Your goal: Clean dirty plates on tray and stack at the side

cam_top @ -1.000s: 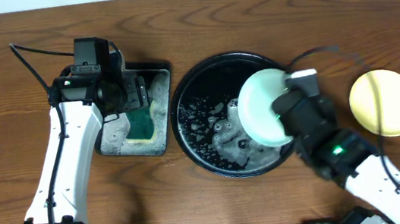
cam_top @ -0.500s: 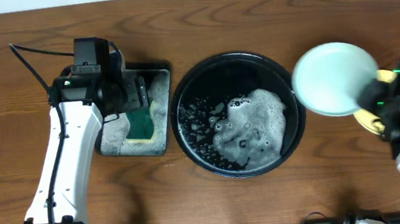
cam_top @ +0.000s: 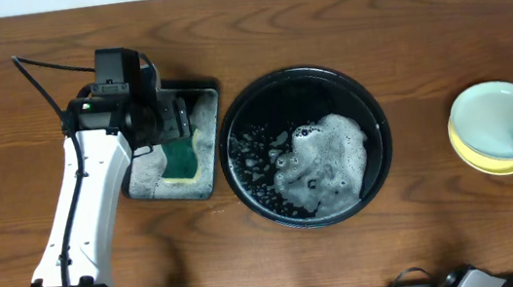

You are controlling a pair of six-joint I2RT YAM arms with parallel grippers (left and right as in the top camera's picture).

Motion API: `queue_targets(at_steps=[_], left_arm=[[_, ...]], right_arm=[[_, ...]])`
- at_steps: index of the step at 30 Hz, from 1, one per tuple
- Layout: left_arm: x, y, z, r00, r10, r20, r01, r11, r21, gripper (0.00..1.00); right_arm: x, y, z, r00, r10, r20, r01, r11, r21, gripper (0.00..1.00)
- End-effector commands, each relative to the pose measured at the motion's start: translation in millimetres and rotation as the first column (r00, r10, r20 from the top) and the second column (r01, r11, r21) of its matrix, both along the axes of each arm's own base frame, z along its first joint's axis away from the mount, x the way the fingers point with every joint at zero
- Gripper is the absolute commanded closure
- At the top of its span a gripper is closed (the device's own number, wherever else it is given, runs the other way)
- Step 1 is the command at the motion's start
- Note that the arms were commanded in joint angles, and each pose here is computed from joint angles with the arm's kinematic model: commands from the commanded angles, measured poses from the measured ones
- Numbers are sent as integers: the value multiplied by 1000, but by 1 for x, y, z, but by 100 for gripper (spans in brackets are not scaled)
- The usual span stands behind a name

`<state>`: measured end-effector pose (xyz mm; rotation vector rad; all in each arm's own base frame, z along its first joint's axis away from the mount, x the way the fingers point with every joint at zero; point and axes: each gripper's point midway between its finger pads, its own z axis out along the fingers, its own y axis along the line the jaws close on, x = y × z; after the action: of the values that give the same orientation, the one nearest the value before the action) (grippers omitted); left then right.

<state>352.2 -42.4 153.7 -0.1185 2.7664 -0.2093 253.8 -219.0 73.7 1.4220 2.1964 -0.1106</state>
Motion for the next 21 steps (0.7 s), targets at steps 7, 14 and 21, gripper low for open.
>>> queue_targets(at_steps=[7,14,21], left_arm=[[4,-1,6,1000,-1,16,1,1000,-12,18],[4,-1,6,1000,-1,16,1,1000,-13,18],[4,-1,6,1000,0,15,0,1000,-12,18]], right_arm=[[45,36,35,936,234,261,-256,965,54,43],[57,104,127,755,448,478,-463,881,-95,36],[35,179,144,612,632,476,-665,737,-124,36]])
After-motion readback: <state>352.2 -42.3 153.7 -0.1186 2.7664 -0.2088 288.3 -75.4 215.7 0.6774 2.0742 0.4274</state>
